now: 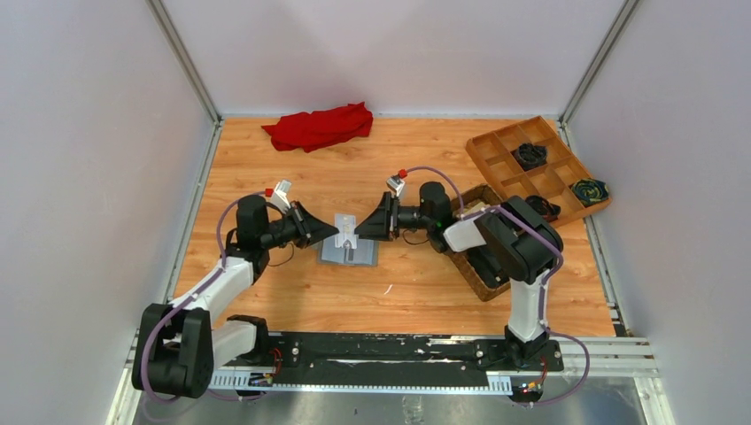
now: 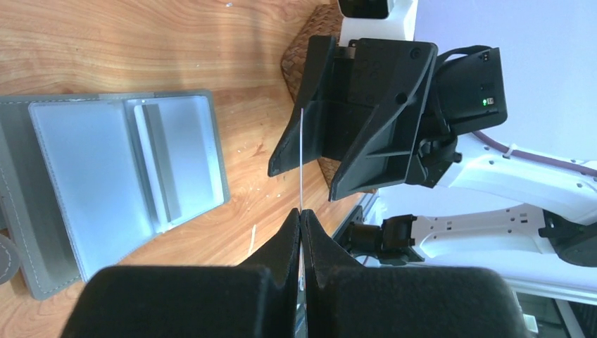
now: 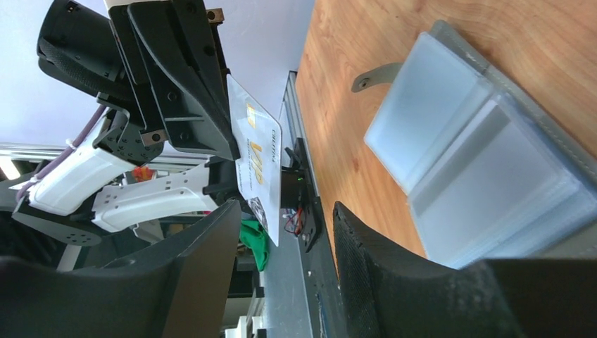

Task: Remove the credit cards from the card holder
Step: Place the credit card in the storage box.

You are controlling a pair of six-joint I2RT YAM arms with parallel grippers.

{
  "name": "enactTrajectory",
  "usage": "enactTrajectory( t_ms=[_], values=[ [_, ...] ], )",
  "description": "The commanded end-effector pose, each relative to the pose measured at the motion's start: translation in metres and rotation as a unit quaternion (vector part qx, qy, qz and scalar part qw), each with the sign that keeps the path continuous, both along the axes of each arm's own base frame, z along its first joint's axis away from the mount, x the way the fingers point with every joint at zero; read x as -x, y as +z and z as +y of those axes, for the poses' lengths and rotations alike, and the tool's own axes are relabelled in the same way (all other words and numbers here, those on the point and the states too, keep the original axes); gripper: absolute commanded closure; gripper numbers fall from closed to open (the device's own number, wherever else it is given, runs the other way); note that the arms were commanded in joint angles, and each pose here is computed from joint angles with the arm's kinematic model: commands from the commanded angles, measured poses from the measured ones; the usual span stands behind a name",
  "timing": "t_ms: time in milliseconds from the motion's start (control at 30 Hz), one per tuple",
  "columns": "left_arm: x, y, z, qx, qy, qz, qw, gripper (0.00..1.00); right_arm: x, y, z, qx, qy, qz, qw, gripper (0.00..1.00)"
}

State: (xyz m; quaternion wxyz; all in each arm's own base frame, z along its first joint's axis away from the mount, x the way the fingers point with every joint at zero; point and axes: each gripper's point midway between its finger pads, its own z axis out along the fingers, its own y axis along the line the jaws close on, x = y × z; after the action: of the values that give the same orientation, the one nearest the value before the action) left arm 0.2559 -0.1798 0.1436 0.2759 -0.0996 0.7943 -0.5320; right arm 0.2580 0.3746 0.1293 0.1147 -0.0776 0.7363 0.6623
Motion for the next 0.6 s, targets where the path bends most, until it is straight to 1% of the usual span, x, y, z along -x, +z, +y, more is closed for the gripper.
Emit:
enactTrajectory(
  t_ms=[0, 233, 300, 400, 467, 533, 567],
  values=[
    [0.003, 0.011, -0.004, 0.011, -0.010, -0.005, 1.000, 1.00, 0.007, 0.023, 0.011, -0.047, 0.026, -0.021, 0.998, 0.48],
    [0.005, 0.009, -0.004, 0.011, -0.011, -0.001, 1.000, 1.00, 0.014, 0.044, 0.021, -0.112, 0.057, -0.026, 0.992, 0.62],
    [0.005, 0.010, -0.004, 0.012, -0.011, -0.002, 1.000, 1.00, 0.018, 0.047, 0.026, -0.121, 0.067, -0.023, 0.990, 0.65],
    [0.006, 0.011, -0.004, 0.012, -0.009, -0.004, 1.000, 1.00, 0.019, 0.050, 0.029, -0.124, 0.069, -0.029, 0.989, 0.77],
    [0.006, 0.012, -0.004, 0.013, -0.008, -0.005, 1.000, 1.00, 0.019, 0.051, 0.029, -0.124, 0.065, -0.030, 0.990, 0.89],
    [0.007, 0.011, -0.004, 0.013, -0.006, -0.005, 1.000, 1.00, 0.018, 0.052, 0.029, -0.125, 0.064, -0.031, 0.990, 0.98],
    [0.007, 0.011, -0.004, 0.013, -0.006, -0.005, 1.000, 1.00, 0.019, 0.052, 0.029, -0.125, 0.064, -0.031, 0.990, 1.00]
  ],
)
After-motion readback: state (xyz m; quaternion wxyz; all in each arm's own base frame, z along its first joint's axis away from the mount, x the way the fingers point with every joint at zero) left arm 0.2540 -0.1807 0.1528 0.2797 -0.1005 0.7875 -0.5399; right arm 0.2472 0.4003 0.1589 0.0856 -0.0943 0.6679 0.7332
